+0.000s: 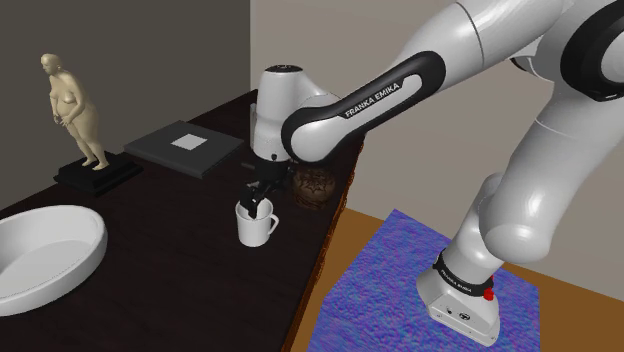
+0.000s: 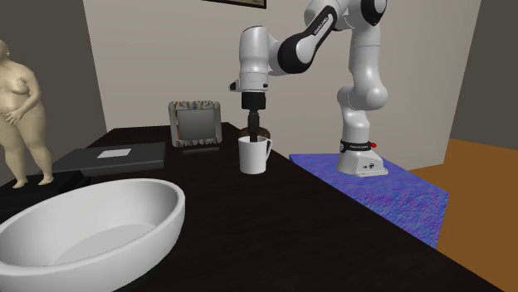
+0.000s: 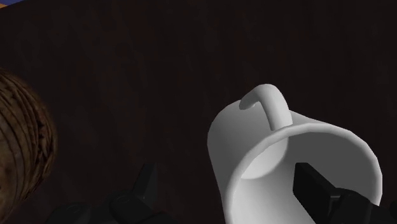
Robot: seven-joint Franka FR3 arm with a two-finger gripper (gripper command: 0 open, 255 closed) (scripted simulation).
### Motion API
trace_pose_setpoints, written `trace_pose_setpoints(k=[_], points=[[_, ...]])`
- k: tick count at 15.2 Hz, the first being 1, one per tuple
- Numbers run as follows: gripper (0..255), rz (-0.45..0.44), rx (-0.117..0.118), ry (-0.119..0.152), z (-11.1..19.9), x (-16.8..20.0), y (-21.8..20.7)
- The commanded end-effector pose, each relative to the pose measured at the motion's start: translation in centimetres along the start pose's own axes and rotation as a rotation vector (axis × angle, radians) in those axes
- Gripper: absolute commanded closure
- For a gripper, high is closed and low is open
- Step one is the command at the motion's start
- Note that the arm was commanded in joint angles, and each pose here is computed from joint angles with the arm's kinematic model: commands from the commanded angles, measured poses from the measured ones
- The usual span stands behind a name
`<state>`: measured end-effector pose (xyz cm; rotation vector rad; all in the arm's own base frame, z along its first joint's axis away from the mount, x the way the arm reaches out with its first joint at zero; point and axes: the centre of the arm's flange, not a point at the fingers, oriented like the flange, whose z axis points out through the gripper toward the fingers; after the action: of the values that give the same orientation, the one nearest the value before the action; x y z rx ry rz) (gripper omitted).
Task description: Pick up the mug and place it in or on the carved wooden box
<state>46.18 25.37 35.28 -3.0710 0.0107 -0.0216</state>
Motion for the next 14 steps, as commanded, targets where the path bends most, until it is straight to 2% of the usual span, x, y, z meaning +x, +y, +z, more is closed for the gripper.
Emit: trace_pose_setpoints(k=[1, 6, 7, 14], points=[[0, 0.0, 0.0, 0.0, 0.23, 0.04, 0.02], [0, 0.0, 0.0, 0.0, 0.22, 0.04, 0.03], [255, 0.0, 0.0, 0.0, 0.22, 0.04, 0.03], [255, 0.0, 0.0, 0.0, 0.23, 0.04, 0.02]])
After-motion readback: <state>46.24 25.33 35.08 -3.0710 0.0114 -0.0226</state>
